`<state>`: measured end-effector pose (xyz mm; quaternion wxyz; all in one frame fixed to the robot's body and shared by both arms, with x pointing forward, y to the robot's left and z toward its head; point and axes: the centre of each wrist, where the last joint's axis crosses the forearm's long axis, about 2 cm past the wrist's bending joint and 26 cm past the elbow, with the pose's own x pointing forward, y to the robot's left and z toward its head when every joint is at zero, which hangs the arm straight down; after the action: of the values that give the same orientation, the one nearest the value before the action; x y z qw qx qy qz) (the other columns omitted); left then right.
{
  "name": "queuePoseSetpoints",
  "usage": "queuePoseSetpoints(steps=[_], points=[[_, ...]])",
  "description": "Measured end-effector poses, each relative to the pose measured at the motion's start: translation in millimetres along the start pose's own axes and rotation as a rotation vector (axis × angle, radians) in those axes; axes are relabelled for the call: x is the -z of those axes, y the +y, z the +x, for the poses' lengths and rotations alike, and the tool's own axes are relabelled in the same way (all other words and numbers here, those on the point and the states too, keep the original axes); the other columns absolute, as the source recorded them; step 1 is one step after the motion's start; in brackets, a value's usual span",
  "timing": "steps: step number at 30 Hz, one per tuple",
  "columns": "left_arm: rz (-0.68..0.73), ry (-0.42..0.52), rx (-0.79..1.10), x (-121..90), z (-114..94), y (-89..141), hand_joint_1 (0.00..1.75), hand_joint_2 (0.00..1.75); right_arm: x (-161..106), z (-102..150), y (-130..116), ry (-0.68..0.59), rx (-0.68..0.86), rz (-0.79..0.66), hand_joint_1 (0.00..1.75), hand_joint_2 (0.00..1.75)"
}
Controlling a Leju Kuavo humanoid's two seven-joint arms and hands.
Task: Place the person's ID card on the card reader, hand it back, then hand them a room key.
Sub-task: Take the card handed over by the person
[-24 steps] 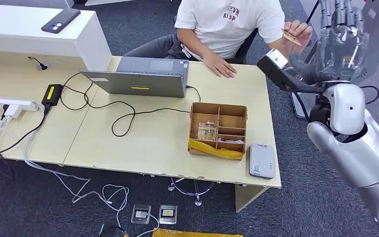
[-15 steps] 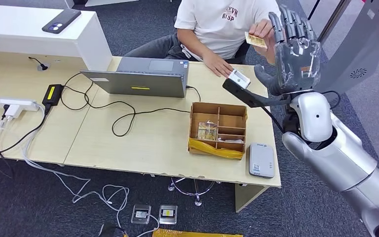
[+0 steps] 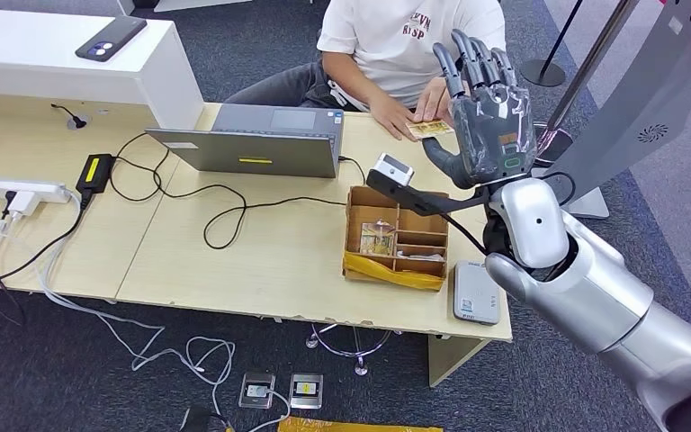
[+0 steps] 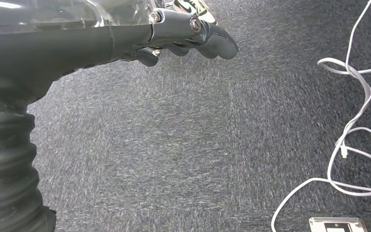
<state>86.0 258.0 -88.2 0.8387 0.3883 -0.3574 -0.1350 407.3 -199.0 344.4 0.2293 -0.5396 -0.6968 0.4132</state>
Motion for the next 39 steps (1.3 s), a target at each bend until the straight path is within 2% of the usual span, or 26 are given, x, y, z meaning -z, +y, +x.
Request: queuePoseSetpoints(steps=[3,9,20,24,39], points=[[0.0,0.001,0.0,0,0,0,0.0,1.75,-1,4,2,-0.009,0.005,0.017,1.45,1.75],[0.0,0.005,0.0,0,0,0,0.0,1.75,-3,6,7,-0.013,0.009,0.067,1.57,1.75],[0.0,0.005,0.0,0,0,0,0.0,1.75,-5,6,12,-0.014,-0.002,0.094,1.57,1.75],[0.0,0.005,0.0,0,0,0,0.0,1.75,-5,6,13,-0.015,-0.004,0.098,1.71,1.75],[0.0,0.013,-0.001,0,0,0,0.0,1.75,-9,3,18,0.009,0.002,0.153,1.68,1.75]])
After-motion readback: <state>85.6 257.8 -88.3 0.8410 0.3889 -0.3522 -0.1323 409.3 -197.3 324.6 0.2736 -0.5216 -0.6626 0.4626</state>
